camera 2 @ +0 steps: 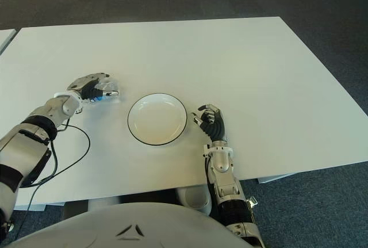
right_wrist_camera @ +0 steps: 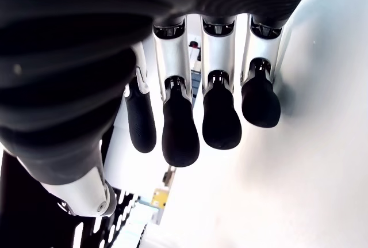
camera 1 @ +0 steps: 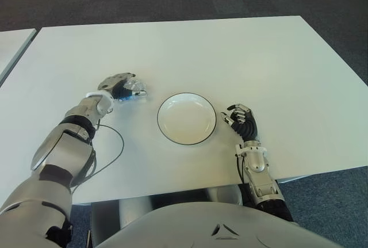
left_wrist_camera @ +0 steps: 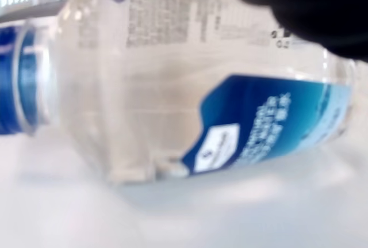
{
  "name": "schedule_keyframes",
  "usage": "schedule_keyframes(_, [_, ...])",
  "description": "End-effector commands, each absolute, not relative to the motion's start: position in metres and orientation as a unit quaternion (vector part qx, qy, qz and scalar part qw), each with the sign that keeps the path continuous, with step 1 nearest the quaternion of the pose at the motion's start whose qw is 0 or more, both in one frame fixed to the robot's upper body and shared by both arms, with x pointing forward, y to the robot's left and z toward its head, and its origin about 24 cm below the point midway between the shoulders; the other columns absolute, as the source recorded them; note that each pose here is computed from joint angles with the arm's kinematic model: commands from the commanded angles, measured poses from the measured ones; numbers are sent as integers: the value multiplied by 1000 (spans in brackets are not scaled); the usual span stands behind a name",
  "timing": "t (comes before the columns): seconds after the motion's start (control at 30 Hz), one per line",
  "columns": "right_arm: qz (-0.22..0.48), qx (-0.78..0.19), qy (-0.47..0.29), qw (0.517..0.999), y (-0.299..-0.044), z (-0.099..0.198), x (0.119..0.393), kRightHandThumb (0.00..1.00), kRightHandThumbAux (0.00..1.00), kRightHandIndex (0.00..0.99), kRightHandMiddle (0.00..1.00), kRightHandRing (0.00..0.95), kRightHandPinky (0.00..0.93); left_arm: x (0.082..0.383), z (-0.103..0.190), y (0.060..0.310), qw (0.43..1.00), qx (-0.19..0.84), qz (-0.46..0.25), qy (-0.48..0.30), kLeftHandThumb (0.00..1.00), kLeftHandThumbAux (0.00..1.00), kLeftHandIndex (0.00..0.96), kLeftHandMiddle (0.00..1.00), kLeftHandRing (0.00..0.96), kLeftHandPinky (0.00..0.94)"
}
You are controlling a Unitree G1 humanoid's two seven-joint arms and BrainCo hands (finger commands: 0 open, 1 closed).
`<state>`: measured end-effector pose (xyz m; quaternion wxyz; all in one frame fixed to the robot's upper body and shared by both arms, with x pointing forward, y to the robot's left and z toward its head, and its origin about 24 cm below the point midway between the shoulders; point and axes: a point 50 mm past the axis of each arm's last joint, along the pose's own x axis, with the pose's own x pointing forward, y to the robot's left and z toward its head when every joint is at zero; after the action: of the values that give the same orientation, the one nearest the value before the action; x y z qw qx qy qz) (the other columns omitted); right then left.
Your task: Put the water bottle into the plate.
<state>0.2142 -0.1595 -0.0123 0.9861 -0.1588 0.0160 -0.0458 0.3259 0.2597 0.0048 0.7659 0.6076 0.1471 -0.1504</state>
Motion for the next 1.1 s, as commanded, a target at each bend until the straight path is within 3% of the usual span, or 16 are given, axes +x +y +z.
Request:
schedule_keyframes(0.03, [-48,-160,29,986,-162,-16,211,704,731,435,735,735,736,307,-24,259,777,550,-181,245,599,255,0,0,0,25])
schedule_keyframes(0.37, [-47,-158,27,986,-164,-15,210,704,731,435,721,717,715,309,-24,259,796,526,-155,254,590,374,0,0,0,57])
schedule_keyframes(0.83, [-48,-161,28,985,-164,-16,210,704,731,435,731,727,725,309,-23,260,790,542,-148,246,538,441,49,19,26,75])
schedule_keyframes(1.1, [-49,-158,30,986,-163,-15,210,704,731,435,731,726,717,305,-24,263,826,496,-122,238,586,469,204,167,155,215])
